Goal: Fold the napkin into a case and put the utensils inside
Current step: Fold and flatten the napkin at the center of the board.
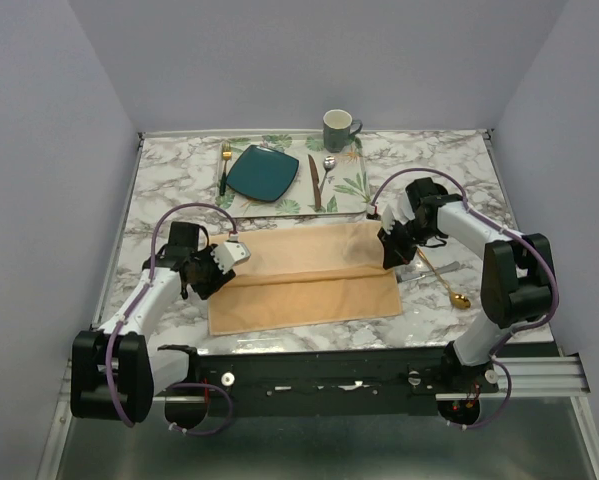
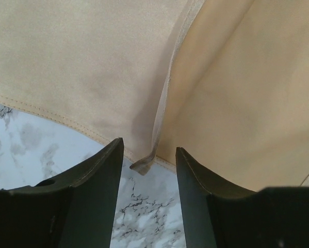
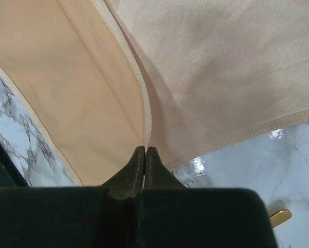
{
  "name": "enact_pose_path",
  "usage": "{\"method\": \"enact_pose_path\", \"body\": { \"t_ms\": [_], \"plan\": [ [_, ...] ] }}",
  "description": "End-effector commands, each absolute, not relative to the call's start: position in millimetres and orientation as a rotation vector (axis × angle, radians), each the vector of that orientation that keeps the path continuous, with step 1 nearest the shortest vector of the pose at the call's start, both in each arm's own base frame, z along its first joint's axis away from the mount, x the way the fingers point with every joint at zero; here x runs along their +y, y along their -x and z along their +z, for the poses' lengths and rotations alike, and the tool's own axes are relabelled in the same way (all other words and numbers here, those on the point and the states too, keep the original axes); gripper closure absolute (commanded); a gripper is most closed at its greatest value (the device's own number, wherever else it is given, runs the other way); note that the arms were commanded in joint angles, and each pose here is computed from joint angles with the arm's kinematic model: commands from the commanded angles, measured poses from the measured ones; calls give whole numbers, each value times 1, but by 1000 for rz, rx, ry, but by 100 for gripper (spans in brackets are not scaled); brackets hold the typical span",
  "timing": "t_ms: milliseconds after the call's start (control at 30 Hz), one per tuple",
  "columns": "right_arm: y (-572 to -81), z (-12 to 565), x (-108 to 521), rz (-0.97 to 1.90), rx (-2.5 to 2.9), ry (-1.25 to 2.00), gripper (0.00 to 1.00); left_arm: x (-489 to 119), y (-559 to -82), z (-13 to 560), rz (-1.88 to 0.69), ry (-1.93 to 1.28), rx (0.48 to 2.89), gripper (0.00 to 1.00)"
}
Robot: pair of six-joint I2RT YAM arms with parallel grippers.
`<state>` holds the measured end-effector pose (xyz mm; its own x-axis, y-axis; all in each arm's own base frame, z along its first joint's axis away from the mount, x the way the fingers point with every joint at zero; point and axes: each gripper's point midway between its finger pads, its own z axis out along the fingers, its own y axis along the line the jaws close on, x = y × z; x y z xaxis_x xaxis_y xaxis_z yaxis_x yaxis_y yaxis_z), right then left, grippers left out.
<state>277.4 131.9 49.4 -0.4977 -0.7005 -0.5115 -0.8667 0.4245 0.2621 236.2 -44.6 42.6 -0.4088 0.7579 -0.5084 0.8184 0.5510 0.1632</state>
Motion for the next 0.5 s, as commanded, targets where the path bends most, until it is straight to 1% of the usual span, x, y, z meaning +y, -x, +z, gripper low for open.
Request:
{"method": "enact_pose_path", "body": {
  "t_ms": [0,67,100,167,200,267,300,400,467],
  "plan": [
    [-275,53,127,675,2333,1400,99,-42,-246,46,-113,-1331,2230,44],
    [-275,53,126,674,2335,1408,99,-45,-248,49,-140,-1352,2218,49],
    [-275,52,125,666,2334,1418,99,-46,-244,48,-159,-1359,2231,55],
    [-274,51,124,659,2335,1427,99,-49,-242,49,-188,-1383,2220,61],
    [-273,51,123,655,2336,1433,99,-50,-238,48,-205,-1392,2227,68],
    [-271,49,122,658,2343,1442,99,-51,-234,47,-224,-1409,2226,77],
    [-269,48,122,658,2345,1446,99,-52,-229,46,-241,-1422,2234,88],
    [-259,45,124,684,2353,1471,99,-54,-220,43,-270,-1440,2238,100],
    [-248,41,125,704,2366,1490,99,-54,-215,40,-271,-1452,2240,100]
  ]
}}
